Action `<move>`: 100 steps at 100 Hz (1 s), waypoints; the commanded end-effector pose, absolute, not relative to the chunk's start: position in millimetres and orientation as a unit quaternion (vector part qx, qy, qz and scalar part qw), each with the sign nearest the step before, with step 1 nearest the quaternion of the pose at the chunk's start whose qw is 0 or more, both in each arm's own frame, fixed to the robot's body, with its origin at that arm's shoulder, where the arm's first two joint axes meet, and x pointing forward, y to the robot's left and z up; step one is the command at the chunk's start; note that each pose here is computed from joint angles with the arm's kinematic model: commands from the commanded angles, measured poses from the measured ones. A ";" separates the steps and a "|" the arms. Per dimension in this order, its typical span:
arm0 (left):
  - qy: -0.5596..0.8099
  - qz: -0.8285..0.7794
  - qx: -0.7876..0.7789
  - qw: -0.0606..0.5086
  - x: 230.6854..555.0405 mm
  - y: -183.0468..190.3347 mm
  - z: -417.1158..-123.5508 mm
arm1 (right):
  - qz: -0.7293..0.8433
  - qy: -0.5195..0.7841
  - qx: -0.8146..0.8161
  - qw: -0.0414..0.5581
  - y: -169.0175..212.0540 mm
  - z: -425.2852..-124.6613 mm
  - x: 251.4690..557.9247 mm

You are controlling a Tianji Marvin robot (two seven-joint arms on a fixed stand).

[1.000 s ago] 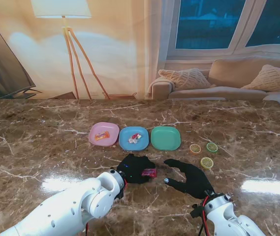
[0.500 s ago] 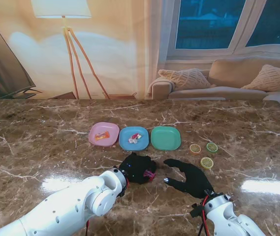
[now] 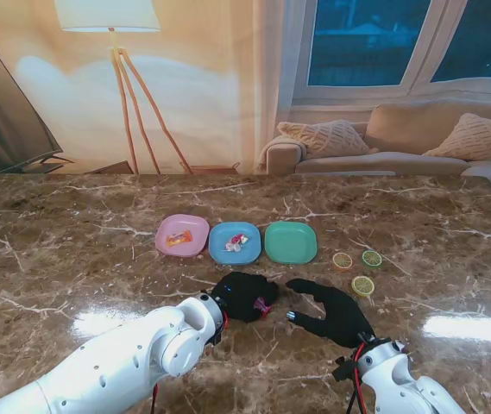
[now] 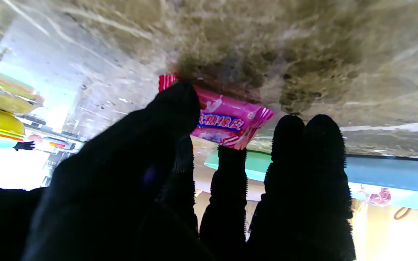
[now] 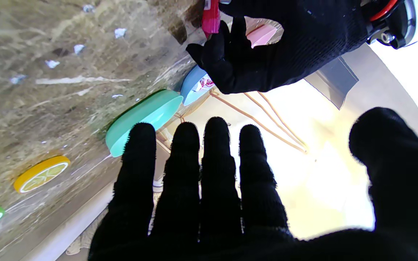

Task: Portion candies into small dishes

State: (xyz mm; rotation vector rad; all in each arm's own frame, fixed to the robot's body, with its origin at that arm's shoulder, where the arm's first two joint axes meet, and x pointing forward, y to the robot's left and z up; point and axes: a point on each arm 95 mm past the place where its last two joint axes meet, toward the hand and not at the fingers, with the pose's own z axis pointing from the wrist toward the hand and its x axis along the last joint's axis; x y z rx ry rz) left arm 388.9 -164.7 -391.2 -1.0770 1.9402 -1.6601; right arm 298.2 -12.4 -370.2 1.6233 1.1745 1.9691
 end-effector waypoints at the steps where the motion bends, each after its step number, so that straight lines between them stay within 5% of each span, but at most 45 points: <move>1: 0.714 -0.546 -0.406 0.163 366.2 -151.6 -434.7 | 0.684 0.415 0.579 0.158 -11.8 -376.1 294.2; 100: 0.704 -0.561 -0.404 0.163 366.8 -145.6 -440.5 | 0.681 0.418 0.583 0.149 -11.8 -376.4 294.7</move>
